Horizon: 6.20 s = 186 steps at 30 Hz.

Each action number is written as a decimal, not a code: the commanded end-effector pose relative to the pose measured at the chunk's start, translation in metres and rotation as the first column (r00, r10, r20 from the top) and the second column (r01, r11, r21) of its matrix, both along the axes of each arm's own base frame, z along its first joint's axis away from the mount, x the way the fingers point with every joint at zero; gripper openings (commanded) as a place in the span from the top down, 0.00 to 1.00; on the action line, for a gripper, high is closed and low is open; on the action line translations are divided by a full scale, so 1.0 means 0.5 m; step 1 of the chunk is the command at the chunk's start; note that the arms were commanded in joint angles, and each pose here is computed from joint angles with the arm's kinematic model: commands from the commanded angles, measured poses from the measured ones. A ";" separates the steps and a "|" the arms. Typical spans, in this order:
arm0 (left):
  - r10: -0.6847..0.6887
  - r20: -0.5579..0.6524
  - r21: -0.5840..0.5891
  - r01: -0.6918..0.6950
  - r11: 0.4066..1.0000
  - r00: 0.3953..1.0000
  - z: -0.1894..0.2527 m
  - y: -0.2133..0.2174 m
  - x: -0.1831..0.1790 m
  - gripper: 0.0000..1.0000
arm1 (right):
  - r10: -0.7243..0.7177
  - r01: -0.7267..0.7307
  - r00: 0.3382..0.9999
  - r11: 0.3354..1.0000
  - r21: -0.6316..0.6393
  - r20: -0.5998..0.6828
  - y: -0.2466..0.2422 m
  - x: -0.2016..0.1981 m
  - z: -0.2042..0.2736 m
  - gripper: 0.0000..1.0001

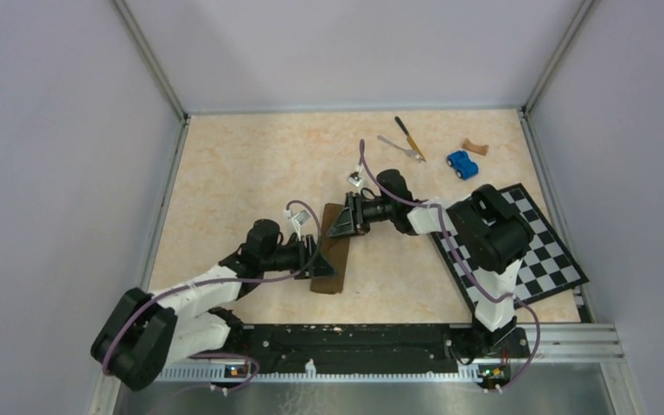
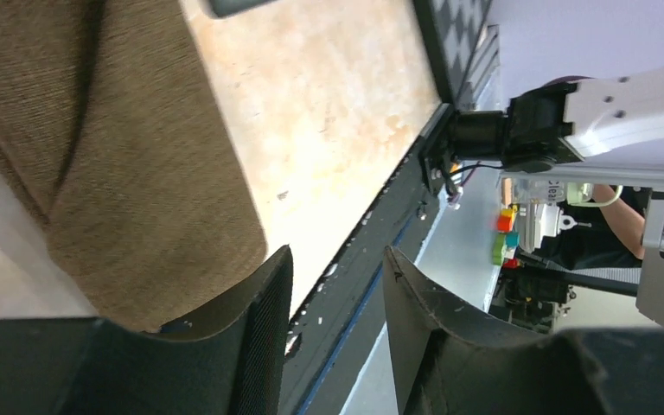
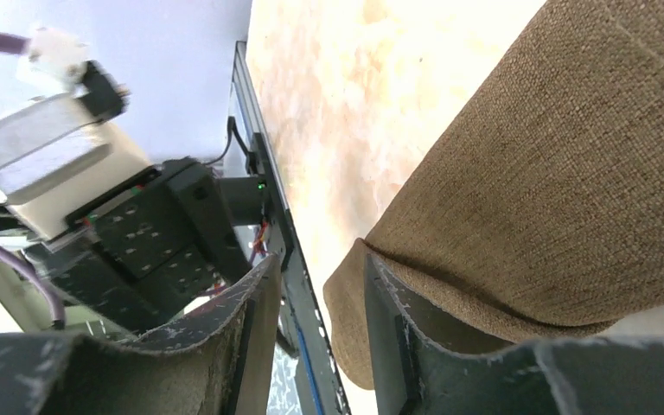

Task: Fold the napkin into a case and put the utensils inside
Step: Smooth out the smaller rectangle-folded napkin at the center of the board, then pick up the fork from the corner of the board, then pass from the right arm to the left

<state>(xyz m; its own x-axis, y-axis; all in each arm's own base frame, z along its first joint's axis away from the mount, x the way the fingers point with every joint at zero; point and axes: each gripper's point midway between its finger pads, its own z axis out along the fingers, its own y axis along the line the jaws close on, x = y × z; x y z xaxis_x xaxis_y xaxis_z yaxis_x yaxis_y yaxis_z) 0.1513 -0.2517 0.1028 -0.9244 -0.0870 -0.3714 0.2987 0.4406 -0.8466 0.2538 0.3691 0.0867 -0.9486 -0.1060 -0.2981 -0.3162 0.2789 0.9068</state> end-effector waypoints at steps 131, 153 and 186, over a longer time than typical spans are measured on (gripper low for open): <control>0.196 0.337 0.101 -0.243 0.965 0.921 0.136 0.045 0.126 0.14 | 0.132 0.347 0.856 0.568 -0.746 0.499 -0.421 0.541 -0.075 0.73; -0.044 0.572 0.120 -0.030 0.992 0.819 0.229 0.020 0.132 0.18 | 0.035 -0.031 0.996 0.998 -0.046 0.081 -0.134 0.066 0.099 1.00; -0.722 0.629 0.513 0.545 0.663 0.287 0.139 -0.029 -0.071 0.55 | 0.513 -0.522 0.833 0.853 -0.012 0.206 -0.074 -0.281 0.175 1.00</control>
<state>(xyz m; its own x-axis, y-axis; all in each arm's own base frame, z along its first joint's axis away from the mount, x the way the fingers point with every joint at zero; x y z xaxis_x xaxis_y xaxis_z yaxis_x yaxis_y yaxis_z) 0.1223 -0.2606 0.1668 -0.0351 0.5598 -0.8279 0.9962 -0.0461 -0.0734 0.1185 0.3246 0.1423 -0.7464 -0.5501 -0.3746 -0.5066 0.1046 0.8558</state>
